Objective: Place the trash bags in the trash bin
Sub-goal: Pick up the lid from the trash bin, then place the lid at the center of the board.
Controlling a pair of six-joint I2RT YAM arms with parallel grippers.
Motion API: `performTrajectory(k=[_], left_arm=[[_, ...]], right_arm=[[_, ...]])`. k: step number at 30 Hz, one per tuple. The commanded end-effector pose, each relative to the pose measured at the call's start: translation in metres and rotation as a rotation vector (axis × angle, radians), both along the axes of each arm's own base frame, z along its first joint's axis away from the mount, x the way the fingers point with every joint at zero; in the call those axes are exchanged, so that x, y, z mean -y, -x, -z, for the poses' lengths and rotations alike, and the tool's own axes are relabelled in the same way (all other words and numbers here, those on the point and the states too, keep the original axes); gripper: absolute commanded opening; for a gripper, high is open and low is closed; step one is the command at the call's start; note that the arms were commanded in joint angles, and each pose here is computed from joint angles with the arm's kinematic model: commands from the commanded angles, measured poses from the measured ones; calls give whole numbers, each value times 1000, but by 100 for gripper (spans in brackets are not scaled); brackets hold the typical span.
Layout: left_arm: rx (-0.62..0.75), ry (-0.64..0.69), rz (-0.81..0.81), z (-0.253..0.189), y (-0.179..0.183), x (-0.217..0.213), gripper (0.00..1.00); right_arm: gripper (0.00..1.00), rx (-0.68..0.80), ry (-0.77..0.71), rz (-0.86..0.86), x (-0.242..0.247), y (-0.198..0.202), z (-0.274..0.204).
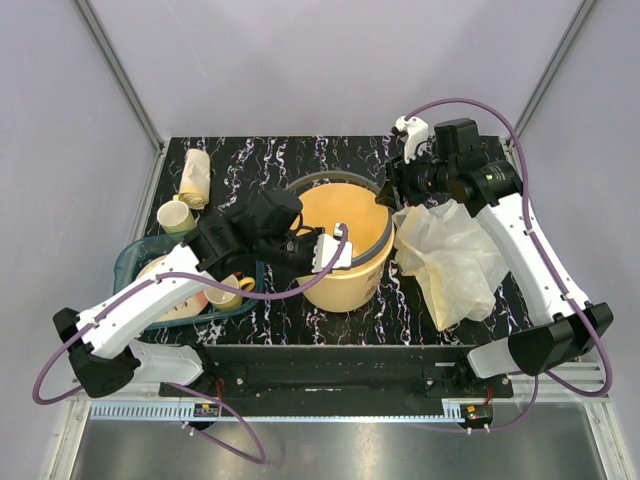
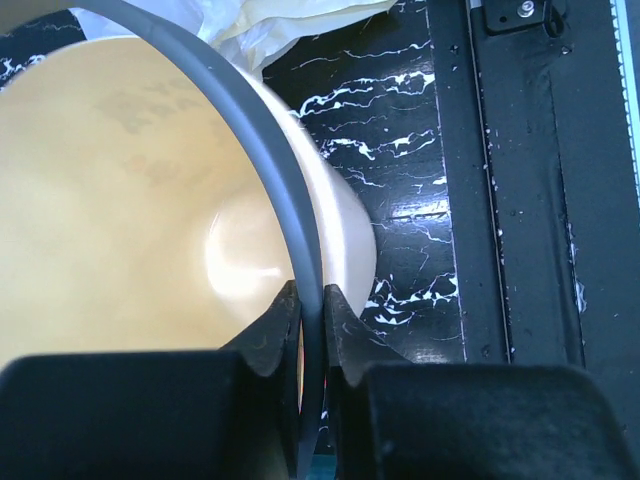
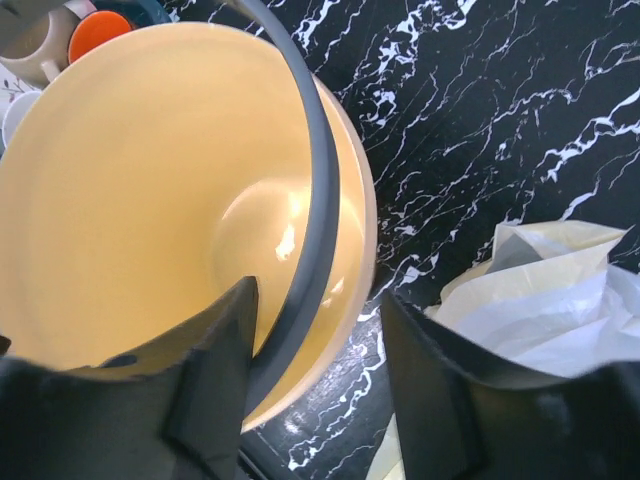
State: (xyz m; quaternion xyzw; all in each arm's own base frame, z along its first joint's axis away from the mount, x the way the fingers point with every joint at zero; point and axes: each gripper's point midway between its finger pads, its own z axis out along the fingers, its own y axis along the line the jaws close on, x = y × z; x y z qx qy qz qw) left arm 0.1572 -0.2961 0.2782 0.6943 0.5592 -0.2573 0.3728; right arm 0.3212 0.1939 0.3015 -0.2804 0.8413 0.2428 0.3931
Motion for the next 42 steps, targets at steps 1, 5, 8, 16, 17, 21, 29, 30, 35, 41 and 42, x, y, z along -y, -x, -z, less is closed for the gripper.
performTrajectory(k=[1,5,8,16,17,21,29,30,35,41,42], left_arm=[[140,84,-19,-35,-17,5,1],[189,87,20,-38,-11,7,0],[219,120,-6,-52,-16,9,0],[167,125,-145,-85,-59,-7,0],[188,123,-156,-87,-66,-10,0],[226,172,-308,-101,-120,-37,0],[177,148,-640,-52,-285,-127,0],[161,150,-675,-45,-300,-143,0],[62,132,-691,6,-346,-156,2],[-84,108,-716,82,-374,-152,3],[-101,105,-719,94,-377,-150,3]], right_arm=[[67,38,-42,-6,-2,8,-26],[88,64,-56,12,1,10,-41],[96,94,-94,30,4,14,-62],[100,256,-411,14,15,23,-183],[100,273,-447,-21,10,28,-195],[100,329,-481,-35,9,33,-216],[100,237,-279,52,28,15,-145],[100,232,-251,50,31,14,-138],[100,86,-145,74,46,22,-91],[100,-70,29,130,87,32,-28],[100,-113,55,151,99,33,-11]])
